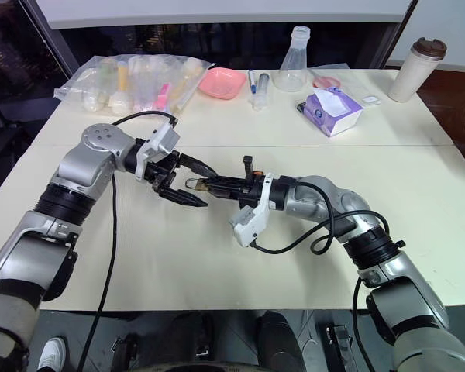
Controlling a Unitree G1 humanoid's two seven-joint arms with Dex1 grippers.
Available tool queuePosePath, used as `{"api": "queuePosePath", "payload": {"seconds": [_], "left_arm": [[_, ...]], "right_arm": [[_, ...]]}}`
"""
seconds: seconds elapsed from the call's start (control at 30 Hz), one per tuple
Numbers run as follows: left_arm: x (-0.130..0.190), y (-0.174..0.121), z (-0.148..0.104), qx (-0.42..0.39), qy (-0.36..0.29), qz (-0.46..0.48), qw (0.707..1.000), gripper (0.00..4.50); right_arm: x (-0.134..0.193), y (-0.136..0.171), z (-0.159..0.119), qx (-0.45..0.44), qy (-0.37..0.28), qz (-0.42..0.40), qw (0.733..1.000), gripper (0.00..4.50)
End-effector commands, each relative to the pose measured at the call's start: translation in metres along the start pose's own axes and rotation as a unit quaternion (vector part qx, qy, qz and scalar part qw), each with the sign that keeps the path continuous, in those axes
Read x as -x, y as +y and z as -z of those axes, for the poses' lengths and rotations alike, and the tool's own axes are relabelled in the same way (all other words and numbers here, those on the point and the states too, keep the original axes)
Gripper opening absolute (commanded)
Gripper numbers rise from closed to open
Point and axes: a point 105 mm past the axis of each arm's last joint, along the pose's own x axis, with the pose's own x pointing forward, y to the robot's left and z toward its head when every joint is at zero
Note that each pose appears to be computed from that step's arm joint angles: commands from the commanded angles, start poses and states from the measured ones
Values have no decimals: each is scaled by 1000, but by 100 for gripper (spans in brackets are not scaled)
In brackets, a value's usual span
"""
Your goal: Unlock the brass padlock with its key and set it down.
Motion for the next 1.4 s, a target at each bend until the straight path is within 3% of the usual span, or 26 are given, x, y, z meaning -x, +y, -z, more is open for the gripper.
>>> {"api": "queuePosePath", "payload": {"seconds": [0.03, 0.2, 0.23, 0.33, 0.57, 1.07, 1.4], "left_arm": [[14, 5, -20, -15, -26, -23, 999, 440], [33, 14, -40, -5, -66, -71, 995, 440], [37, 14, -42, -1, -73, -80, 994, 416], [46, 11, -40, 5, -76, -94, 993, 320], [39, 1, -23, 10, -52, -86, 995, 2], [27, -6, 17, 18, 13, -70, 997, 2], [28, 11, 22, 2, 12, -116, 993, 2]], "right_arm": [[2, -13, -2, 9, -3, 22, 1000, 0], [4, -9, -1, 3, 3, 18, 1000, 0], [4, -9, -1, 2, 4, 17, 1000, 0], [5, -7, 0, 2, 6, 14, 1000, 0], [4, -8, 1, 2, 4, 12, 1000, 0], [4, -9, 1, 4, 2, 9, 1000, 0], [2, -10, -1, 3, -1, 10, 1000, 0]]}}
